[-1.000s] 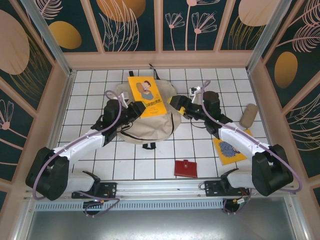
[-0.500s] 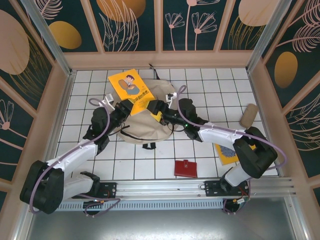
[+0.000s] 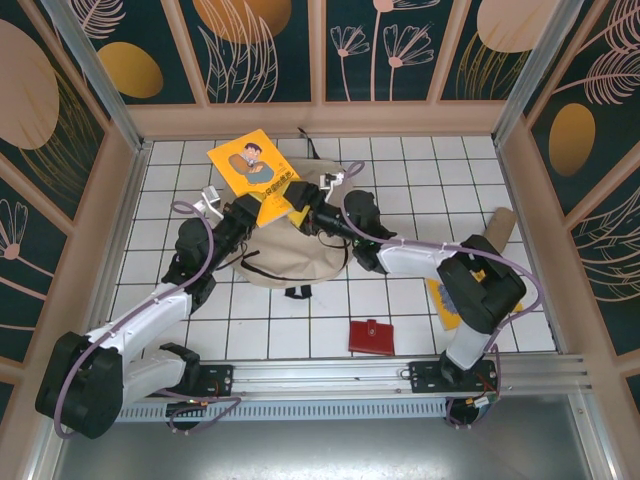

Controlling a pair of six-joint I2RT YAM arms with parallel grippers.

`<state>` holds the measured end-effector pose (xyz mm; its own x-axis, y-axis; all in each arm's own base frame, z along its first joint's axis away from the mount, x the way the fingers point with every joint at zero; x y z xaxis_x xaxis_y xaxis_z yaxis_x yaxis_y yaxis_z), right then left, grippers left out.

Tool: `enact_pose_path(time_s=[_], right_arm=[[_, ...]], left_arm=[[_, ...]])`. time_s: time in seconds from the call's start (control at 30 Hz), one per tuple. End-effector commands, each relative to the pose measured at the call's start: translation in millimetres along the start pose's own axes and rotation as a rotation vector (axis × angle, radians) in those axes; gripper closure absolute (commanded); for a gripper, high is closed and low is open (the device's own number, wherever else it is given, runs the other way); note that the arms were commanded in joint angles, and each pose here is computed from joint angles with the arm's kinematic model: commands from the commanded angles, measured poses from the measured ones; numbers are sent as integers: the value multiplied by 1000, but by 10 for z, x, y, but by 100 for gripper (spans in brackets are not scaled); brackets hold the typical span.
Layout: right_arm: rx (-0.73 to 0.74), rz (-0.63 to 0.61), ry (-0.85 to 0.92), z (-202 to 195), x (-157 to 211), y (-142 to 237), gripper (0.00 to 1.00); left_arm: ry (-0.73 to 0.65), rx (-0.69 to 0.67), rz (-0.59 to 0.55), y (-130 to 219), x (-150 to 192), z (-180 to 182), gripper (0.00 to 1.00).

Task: Pack the student bag
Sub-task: Pass the book.

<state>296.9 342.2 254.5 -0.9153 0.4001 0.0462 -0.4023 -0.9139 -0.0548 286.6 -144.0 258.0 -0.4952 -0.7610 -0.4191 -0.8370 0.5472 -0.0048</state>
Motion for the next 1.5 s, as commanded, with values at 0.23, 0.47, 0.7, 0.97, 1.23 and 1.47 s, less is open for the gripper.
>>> enact_pose_path(time_s=[0.23,0.47,0.7,0.97,1.23,1.47], right_arm=[[-191,-22,-61,195,32,-19,39],[-172,-23,-46,209,73,-82,58],[-61,-113,-26,89,15,-51,85],[135,-257,218,156,-82,194,100],[352,-435,495,337,-307,761,100],[436,-497,416,196,-543,1264,100]], left_arm=[[5,139,-93,41,-207,-356,100],[1,109,-93,22,-191,-283,100],[-8,56,-73,44,-152,-203,86],[-165,-126,61,42,-48,-60,34],[-390,-284,384,4,242,242,7],[-472,-341,522,-71,425,431,3]])
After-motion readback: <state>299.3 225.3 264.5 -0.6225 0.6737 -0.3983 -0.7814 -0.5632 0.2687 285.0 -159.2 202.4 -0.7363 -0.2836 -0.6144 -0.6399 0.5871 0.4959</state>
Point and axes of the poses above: each hand's point on the last joint's axis, 136 mm out from that joint toward the fingers, its own y axis back along the fingers, its own z axis along the line the jaws close on, x = y × z, the point moved 6 cm from there along y, back along the fingers, and after that the axes turned 11 degrees about -y, right-handed, at the moved point
